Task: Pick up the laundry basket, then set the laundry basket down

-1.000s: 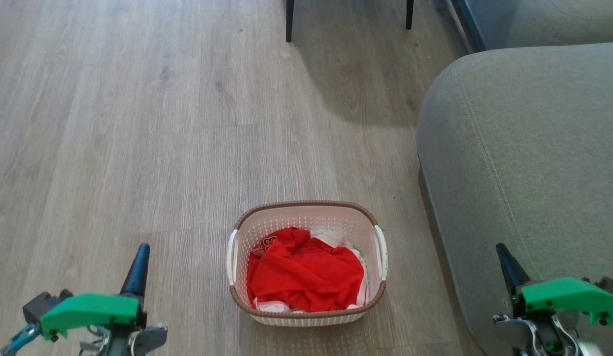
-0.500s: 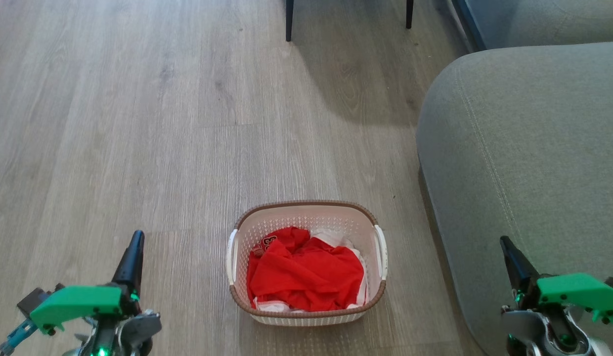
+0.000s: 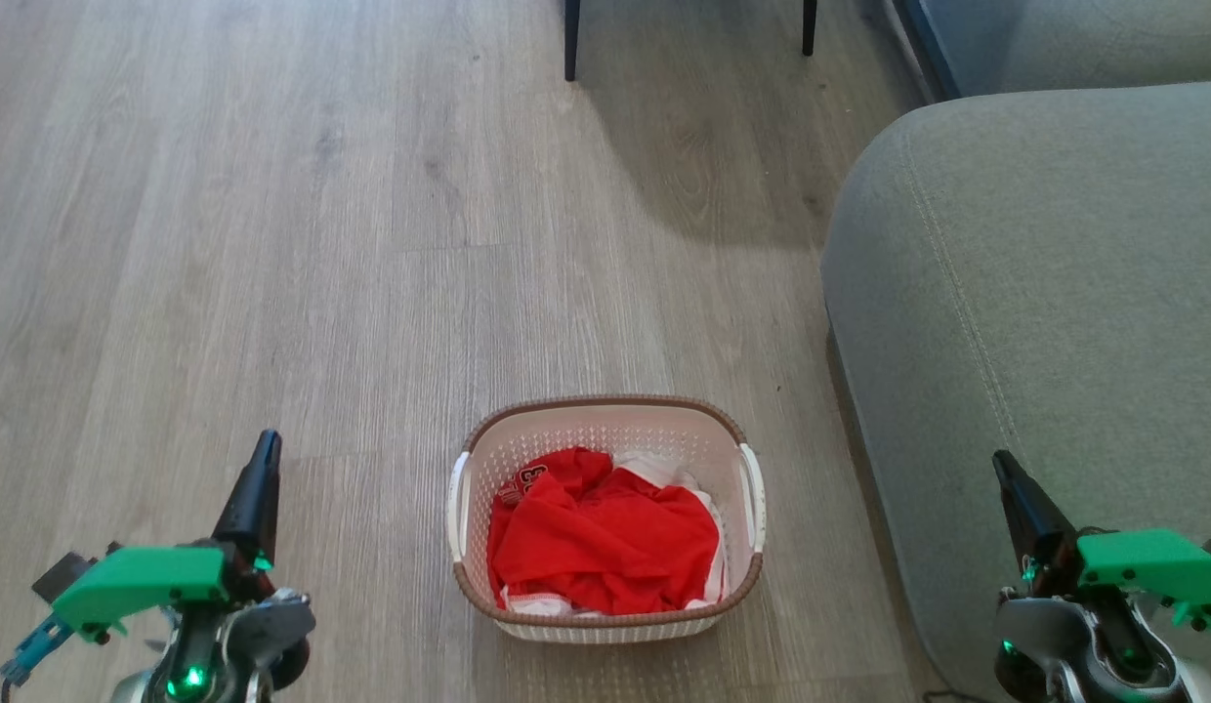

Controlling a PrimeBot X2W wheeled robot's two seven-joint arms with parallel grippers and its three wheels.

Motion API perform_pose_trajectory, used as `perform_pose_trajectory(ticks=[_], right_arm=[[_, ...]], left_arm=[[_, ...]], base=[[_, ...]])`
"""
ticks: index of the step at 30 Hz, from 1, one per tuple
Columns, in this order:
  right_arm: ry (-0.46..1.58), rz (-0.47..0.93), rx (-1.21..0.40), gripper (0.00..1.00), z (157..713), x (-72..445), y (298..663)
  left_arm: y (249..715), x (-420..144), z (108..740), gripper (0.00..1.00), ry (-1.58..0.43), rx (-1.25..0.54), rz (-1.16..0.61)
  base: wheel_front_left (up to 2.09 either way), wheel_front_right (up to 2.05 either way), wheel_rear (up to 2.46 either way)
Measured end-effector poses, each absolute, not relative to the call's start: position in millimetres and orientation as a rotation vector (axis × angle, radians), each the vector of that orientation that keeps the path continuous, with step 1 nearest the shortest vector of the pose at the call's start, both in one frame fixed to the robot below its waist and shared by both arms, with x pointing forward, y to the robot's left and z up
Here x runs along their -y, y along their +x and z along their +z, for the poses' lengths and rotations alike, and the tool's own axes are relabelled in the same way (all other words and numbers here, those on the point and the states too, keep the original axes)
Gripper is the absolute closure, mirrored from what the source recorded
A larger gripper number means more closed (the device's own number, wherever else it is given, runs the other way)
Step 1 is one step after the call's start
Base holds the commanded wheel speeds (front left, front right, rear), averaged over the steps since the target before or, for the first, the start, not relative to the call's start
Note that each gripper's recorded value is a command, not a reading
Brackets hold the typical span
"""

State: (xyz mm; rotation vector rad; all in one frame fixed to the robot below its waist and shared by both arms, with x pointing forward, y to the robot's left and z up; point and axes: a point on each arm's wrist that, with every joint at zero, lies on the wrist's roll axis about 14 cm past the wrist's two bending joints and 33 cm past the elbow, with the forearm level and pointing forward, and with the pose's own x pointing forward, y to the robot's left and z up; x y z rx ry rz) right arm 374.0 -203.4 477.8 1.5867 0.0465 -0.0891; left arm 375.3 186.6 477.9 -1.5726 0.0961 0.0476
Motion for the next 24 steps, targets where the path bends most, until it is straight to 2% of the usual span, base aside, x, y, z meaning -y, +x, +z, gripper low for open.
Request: perform_pose_trajectory(ticks=[24], right_arm=[[1.588, -0.088, -0.047, 1.0, 478.0, 204.5, 373.9]], left_arm=[[375.2, -190.5, 478.2, 1.0, -1.576, -0.088, 0.054]], base=[[0.0, 0.0, 0.0]])
